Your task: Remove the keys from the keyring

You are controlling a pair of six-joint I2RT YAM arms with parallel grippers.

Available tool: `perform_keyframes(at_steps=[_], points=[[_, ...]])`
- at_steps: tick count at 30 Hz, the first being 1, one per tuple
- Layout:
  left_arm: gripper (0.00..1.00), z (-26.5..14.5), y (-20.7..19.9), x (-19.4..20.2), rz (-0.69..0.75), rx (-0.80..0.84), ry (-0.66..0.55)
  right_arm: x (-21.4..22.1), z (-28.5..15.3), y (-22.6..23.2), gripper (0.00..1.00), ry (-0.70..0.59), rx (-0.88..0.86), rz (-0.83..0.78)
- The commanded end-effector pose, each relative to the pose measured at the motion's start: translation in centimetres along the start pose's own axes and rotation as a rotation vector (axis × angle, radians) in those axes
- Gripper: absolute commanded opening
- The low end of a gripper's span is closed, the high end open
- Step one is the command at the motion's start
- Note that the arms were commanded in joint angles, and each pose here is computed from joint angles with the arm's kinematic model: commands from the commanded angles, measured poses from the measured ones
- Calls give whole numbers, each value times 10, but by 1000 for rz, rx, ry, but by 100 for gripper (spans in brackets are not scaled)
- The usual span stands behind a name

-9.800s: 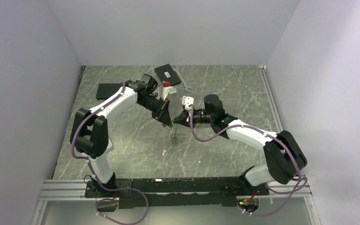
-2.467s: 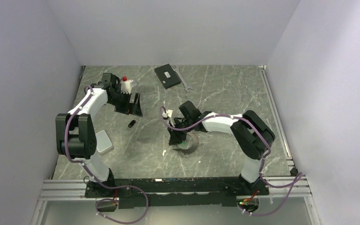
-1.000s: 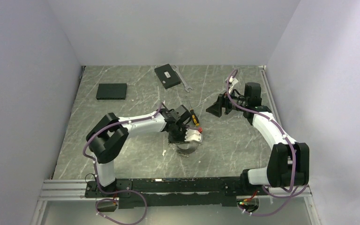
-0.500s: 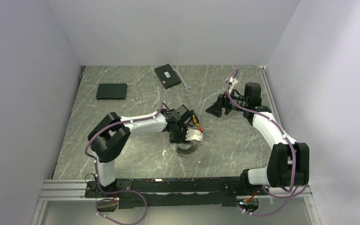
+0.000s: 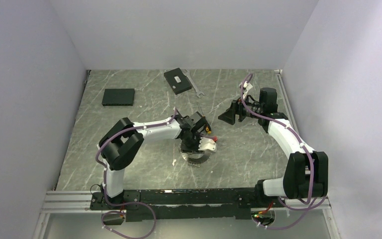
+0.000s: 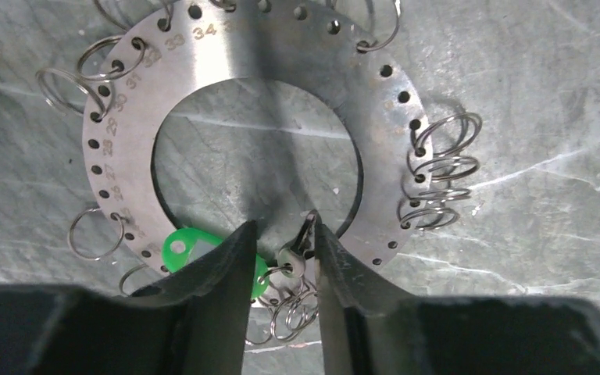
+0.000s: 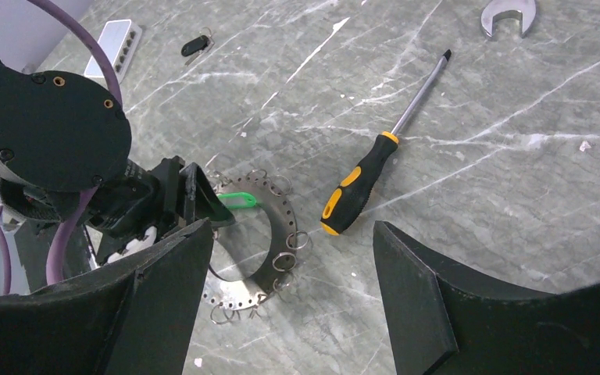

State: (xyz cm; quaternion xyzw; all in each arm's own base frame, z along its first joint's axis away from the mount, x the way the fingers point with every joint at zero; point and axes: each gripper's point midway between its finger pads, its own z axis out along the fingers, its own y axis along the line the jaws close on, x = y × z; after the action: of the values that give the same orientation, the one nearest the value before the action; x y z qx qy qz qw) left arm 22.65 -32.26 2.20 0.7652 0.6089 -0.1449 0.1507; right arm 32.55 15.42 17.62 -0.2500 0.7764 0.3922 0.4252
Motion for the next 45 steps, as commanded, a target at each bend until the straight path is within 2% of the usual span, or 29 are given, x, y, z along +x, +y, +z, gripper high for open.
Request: perform_keyframes(at_steps=[1,8,13,20,21,23,24,25,27,38,42,45], points=[[33,-3,-1,-8,-9,24,-1,-11,-1,3,79,-34,-18,-44],[0,-37,7,-22,-64,-30,-73,-11,-2,3,79,-34,-19,-47],[0,-64,9,-19,-152,-41,-120,-10,-1,3,79,-32,-23,-45],[0,-92,19,11,-304,-72,-184,-7,0,3,79,-24,-30,-42],[1,-93,21,13,-308,-80,-185,-7,0,2,79,-23,-30,-39],[29,-92,27,11,-320,-102,-190,-6,1,1,79,-21,-32,-31],[40,-90,29,7,-334,-100,-201,-6,2,1,79,-19,-34,-27],[46,-90,33,2,-347,-97,-219,-5,2,1,79,-18,-34,-25],[50,-83,36,-5,-376,-81,-232,-5,2,1,79,-16,-33,-24],[54,-34,39,0,-381,-86,-103,-8,-1,2,79,-25,-26,-35],[52,-19,34,2,-353,-86,-60,-8,0,2,79,-24,-27,-34],[47,-13,36,5,-360,-91,-33,-8,0,2,79,-24,-26,-35]])
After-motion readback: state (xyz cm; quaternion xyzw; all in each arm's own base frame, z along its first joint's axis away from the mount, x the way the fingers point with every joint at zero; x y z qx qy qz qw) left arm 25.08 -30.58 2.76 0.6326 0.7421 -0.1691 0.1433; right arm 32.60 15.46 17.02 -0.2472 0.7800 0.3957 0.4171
